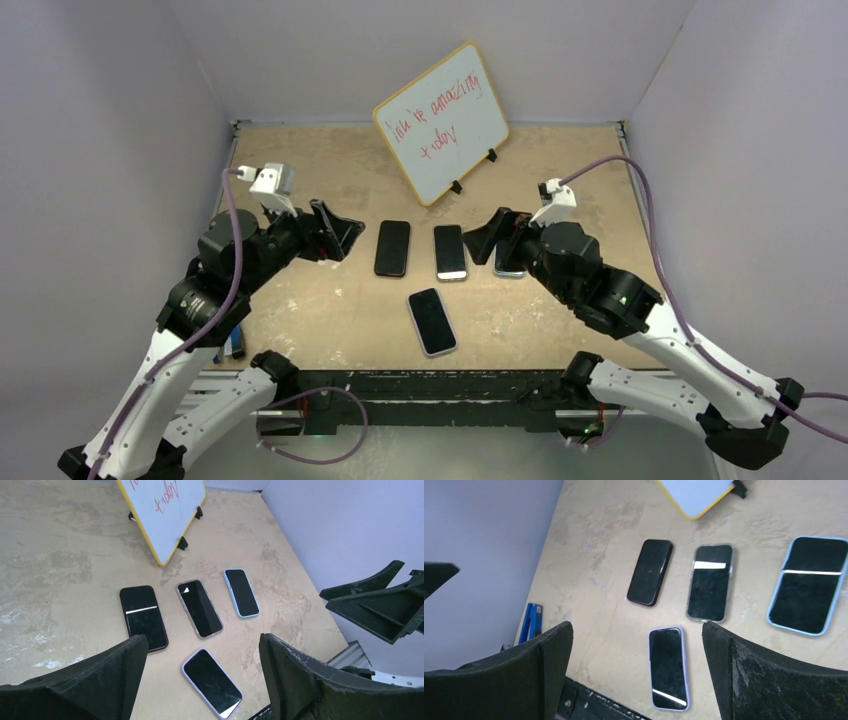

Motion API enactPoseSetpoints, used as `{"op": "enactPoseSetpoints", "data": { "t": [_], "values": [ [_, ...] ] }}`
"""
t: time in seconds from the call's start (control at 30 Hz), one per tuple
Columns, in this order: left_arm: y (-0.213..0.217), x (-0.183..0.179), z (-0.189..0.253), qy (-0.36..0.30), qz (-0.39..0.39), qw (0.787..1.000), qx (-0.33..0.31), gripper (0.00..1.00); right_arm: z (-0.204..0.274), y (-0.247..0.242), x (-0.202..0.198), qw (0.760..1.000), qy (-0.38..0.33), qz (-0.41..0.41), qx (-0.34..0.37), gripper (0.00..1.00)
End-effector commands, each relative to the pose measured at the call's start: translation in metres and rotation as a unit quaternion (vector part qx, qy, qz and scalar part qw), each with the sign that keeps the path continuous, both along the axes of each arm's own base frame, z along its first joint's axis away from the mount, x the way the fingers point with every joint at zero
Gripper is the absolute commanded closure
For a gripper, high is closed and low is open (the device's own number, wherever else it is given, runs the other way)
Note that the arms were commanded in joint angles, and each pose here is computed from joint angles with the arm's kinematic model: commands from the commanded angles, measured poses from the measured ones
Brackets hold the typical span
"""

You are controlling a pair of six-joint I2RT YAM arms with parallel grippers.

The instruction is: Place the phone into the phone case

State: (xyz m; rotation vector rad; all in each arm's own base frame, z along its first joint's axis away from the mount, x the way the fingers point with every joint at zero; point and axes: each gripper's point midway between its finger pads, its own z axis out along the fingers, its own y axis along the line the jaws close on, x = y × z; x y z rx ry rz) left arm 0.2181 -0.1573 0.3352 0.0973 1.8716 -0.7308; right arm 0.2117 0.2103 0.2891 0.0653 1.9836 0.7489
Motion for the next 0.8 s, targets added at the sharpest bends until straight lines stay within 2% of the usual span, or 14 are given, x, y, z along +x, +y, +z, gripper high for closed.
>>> {"op": "enactPoseSetpoints", "data": {
  "t": [0.0,0.33,0.77],
  "values": [
    [0.015,0.005,0.026,-0.049,0.035,0.998,-0.002,0.15,0.016,-0.028,0.006,0.998,-0.03,-0.049,-0.031,0.01],
    [0.024,-0.002,0.043,-0.09,0.05,0.994,-0.027,0.15,0.021,-0.032,0.001,0.998,-0.043,-0.047,-0.008,0.01],
    [0.023,0.0,0.033,-0.072,0.053,0.996,-0.02,0.16,0.016,-0.027,0.0,0.999,-0.031,-0.043,0.0,0.01]
  ]
}}
